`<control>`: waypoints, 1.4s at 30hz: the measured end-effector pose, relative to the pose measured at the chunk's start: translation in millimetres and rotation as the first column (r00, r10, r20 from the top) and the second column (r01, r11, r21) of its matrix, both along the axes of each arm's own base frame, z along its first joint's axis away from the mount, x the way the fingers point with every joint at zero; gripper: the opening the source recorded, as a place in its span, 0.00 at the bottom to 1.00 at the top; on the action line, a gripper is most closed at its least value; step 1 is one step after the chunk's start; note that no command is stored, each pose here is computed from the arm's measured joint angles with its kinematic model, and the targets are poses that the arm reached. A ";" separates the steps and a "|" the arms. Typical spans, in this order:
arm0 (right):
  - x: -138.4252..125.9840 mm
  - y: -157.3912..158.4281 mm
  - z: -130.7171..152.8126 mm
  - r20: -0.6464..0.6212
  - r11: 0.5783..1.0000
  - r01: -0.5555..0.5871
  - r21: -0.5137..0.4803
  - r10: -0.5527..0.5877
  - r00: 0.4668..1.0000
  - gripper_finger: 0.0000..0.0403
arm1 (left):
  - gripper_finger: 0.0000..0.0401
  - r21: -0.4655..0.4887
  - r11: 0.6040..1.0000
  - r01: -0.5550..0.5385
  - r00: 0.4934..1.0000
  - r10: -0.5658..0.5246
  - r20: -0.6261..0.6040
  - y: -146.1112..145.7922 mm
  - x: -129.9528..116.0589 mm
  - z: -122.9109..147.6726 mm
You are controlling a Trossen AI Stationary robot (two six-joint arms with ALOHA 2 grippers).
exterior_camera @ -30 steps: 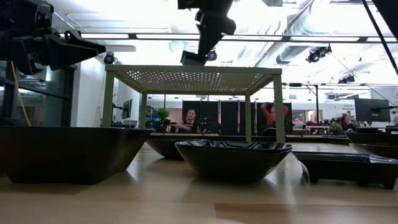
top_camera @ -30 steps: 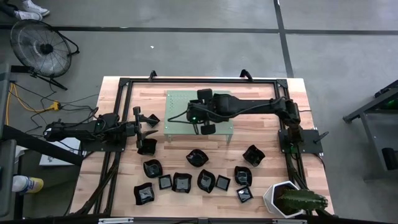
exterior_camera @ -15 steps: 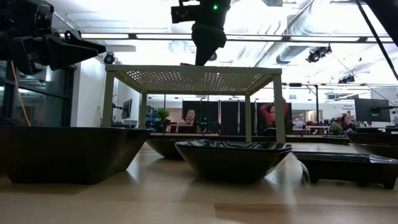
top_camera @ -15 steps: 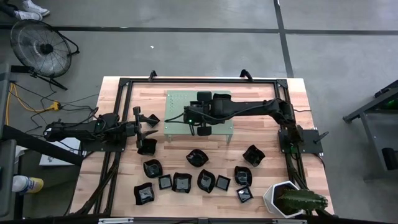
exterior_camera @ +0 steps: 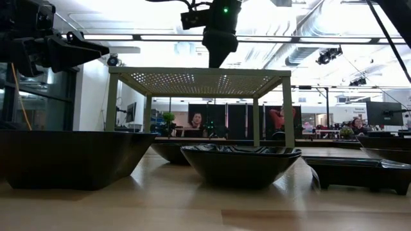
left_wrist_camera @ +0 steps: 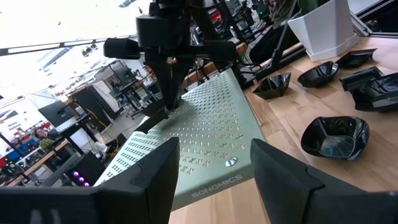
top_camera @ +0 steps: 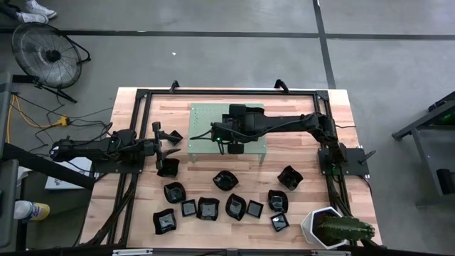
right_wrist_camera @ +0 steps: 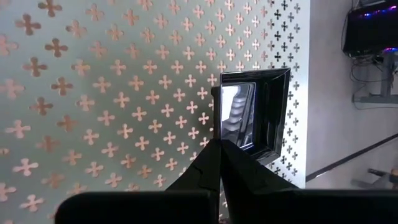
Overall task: Pick & Place Mini shaped plates
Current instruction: Put the square plate on the shelf
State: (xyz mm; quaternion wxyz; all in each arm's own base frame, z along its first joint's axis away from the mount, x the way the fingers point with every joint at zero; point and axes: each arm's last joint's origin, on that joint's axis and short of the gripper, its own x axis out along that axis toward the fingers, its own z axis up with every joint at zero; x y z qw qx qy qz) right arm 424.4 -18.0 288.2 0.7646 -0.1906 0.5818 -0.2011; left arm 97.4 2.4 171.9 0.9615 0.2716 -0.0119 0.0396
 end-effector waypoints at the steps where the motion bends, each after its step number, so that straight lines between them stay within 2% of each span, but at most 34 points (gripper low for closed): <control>1: -0.2 0.2 -0.1 -0.002 1.000 -0.001 0.004 0.001 1.000 0.00 | 0.48 0.000 1.000 0.000 1.000 0.000 0.000 0.0 0.0 -0.1; 15: -1.4 0.9 -3.8 -0.025 0.999 0.014 0.030 -0.013 1.000 0.00 | 0.48 0.000 1.000 0.000 1.000 0.000 0.000 0.0 0.0 -0.1; 29: 4.5 2.1 -7.8 -0.017 0.999 -0.028 0.036 0.029 0.999 0.01 | 0.48 0.000 1.000 0.000 1.000 0.000 0.000 0.0 0.0 -0.1; 35: 4.6 2.5 -7.9 -0.019 0.998 -0.037 0.048 0.038 0.999 0.06 | 0.48 0.000 1.000 0.000 1.000 0.000 0.000 0.0 0.0 -0.1; 42: 4.8 3.7 -7.8 -0.024 0.998 -0.052 0.045 0.053 0.998 0.20 | 0.48 0.000 1.000 0.000 1.000 0.000 0.000 0.0 0.0 0.0</control>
